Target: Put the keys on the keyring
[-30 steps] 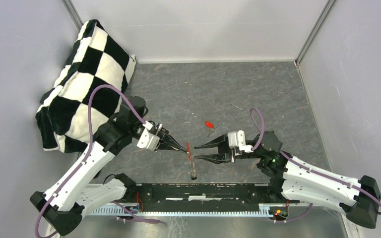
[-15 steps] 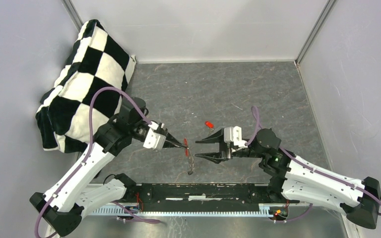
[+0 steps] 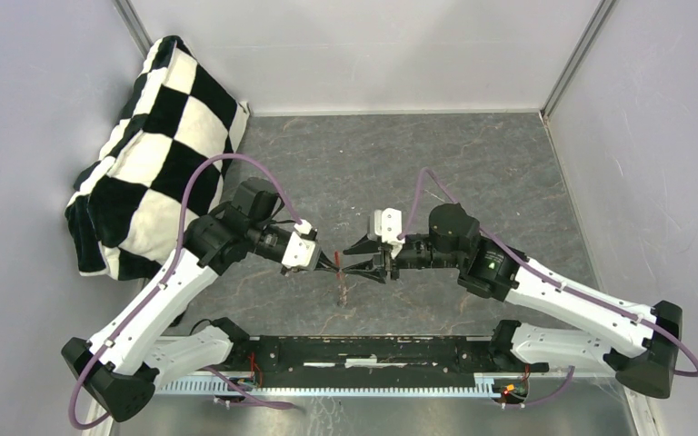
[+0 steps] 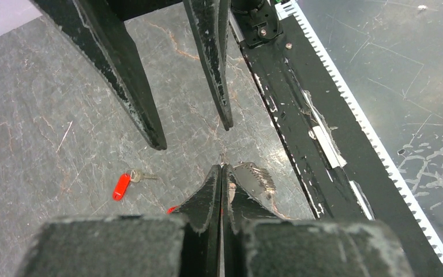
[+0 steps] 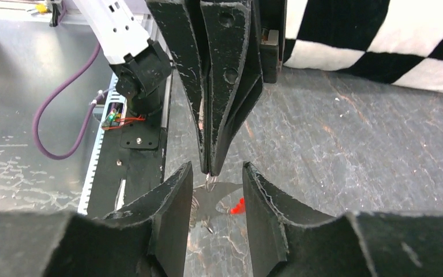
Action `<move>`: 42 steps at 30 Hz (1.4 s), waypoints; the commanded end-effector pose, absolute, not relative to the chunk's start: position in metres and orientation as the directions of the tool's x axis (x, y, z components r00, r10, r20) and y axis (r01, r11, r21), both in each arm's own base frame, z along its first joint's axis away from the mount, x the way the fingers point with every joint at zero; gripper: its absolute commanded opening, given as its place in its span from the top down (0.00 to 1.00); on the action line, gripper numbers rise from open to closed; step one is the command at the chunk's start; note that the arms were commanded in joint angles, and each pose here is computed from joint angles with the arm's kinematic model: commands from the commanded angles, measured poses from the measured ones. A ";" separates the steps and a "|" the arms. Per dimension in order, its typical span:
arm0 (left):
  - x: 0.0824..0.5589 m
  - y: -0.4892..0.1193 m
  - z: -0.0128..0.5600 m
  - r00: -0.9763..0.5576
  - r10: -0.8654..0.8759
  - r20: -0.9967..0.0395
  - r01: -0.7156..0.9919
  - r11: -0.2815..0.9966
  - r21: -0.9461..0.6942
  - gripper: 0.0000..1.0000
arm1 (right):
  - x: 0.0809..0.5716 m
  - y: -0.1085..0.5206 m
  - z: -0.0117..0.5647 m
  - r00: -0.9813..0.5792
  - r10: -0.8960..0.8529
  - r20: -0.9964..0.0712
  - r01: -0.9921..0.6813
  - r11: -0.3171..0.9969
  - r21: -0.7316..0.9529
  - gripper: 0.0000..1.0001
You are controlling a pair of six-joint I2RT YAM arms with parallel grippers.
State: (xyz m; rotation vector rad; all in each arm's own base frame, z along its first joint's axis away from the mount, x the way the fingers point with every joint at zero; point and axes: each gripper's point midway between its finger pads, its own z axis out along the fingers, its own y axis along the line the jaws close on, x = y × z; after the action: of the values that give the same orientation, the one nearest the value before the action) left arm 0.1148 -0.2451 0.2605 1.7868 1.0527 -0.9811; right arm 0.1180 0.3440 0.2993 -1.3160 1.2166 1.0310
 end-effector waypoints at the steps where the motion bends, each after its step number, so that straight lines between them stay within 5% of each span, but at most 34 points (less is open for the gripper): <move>1: 0.116 -0.245 0.279 0.450 0.224 -0.864 0.871 -0.323 0.370 0.98 | 0.121 0.343 0.301 0.099 -0.183 -0.978 -0.993 0.040 -0.108 0.56; 16: 0.112 -0.248 0.287 0.438 0.199 -0.876 0.872 -0.331 0.361 0.98 | 0.125 0.356 0.291 0.105 -0.215 -0.971 -0.992 0.049 -0.118 0.65; 29: 0.110 -0.249 0.289 0.432 0.181 -0.883 0.873 -0.332 0.359 0.98 | 0.125 0.363 0.285 0.068 -0.207 -0.976 -0.996 0.048 -0.080 0.84; 33: 0.108 -0.249 0.292 0.426 0.170 -0.889 0.874 -0.332 0.356 0.98 | 0.128 0.362 0.285 0.063 -0.204 -0.977 -0.994 0.071 -0.079 0.99; 38: 0.102 -0.248 0.293 0.408 0.158 -0.899 0.878 -0.339 0.339 0.98 | 0.132 0.355 0.293 0.083 -0.153 -0.985 -0.987 0.121 -0.102 0.99; 42: 0.104 -0.251 0.301 0.360 0.150 -0.921 0.904 -0.300 0.305 0.81 | 0.125 0.348 0.303 0.092 -0.048 -0.995 -0.987 0.131 -0.098 0.99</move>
State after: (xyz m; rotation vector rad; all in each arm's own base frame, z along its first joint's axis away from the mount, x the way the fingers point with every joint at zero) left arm 0.1143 -0.2461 0.2745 1.7777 0.9906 -0.9573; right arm 0.1213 0.3512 0.2680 -1.3297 1.3623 0.9996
